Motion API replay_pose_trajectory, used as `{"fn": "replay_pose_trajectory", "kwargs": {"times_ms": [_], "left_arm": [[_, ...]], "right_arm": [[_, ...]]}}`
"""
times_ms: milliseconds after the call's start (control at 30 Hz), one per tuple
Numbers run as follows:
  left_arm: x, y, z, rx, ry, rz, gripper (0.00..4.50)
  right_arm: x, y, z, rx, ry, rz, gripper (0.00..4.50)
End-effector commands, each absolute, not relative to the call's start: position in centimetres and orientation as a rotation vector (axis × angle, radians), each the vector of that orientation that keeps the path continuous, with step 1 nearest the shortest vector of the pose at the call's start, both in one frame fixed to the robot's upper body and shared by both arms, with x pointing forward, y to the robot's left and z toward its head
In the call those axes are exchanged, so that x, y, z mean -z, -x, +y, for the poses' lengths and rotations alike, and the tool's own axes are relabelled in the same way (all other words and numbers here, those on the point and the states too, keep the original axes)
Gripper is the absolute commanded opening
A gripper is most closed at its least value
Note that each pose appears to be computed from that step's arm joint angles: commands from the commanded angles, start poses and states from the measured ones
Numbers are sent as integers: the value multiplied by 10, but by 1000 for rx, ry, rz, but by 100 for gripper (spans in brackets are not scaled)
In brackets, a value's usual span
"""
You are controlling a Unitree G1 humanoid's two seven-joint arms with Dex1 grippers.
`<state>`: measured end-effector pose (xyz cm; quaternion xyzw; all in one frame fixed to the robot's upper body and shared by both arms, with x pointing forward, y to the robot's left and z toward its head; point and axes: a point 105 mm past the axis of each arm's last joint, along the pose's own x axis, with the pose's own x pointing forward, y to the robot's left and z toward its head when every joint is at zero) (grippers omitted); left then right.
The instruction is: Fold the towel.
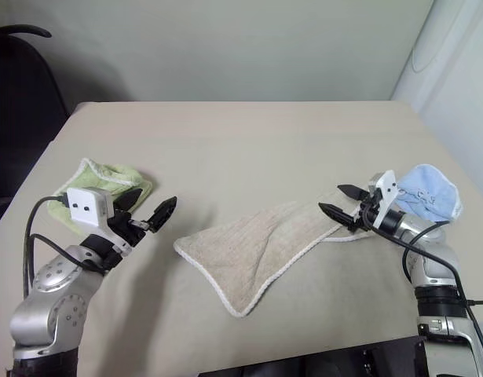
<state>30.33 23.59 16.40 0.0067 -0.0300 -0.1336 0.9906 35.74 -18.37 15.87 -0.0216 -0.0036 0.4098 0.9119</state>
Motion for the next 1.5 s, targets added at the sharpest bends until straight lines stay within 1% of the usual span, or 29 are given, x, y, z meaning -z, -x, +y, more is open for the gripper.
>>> {"fn": "replay_pose_trajectory", "kwargs": {"times_ms": [33, 167, 300, 367, 433, 500, 600, 667, 767, 900, 1033, 1167, 1267, 1300, 1333, 1367, 1467, 1500], "left_arm": [[-172, -297, 228, 288, -35, -97, 446], [-170, -298, 220, 332, -51, -86, 446], [-167, -294, 204, 467, -134, -52, 446], [-166, -290, 194, 572, -159, -31, 446], [-165, -278, 176, 742, -178, 1, 446], [-159, -260, 158, 928, -237, 58, 446], [-147, -237, 142, 1143, -332, 160, 446], [-137, -224, 137, 1275, -414, 223, 446], [-126, -213, 131, 1406, -475, 297, 446], [-110, -209, 124, 1502, -595, 318, 446], [-101, -210, 108, 1544, -602, 294, 446], [-86, -216, 101, 1555, -667, 309, 446], [-81, -214, 99, 1588, -683, 323, 446], [-81, -215, 98, 1587, -682, 323, 410], [-81, -216, 97, 1584, -682, 325, 392], [-80, -217, 98, 1578, -686, 328, 361], [-79, -219, 100, 1559, -687, 336, 251], [-80, -220, 100, 1552, -677, 333, 221]], "right_arm": [[-178, -363, -197, -789, 101, -61, 450], [-180, -366, -213, -733, 129, -55, 450], [-181, -368, -222, -685, 146, -51, 450], [-179, -367, -223, -681, 159, -45, 450], [-178, -366, -226, -670, 170, -40, 450], [-179, -366, -229, -656, 178, -37, 450], [-180, -366, -233, -647, 182, -36, 450], [-180, -366, -233, -646, 185, -35, 450], [-181, -365, -233, -646, 191, -32, 450], [-182, -362, -234, -650, 200, -27, 450], [-181, -359, -236, -647, 206, -16, 450], [-186, -357, -231, -660, 211, -28, 450], [-190, -356, -227, -667, 215, -37, 450], [-190, -356, -227, -666, 216, -37, 450], [-190, -356, -228, -666, 216, -37, 450], [-191, -355, -228, -666, 216, -38, 450], [-191, -355, -227, -668, 217, -39, 450], [-192, -356, -226, -669, 218, -39, 450]]}}
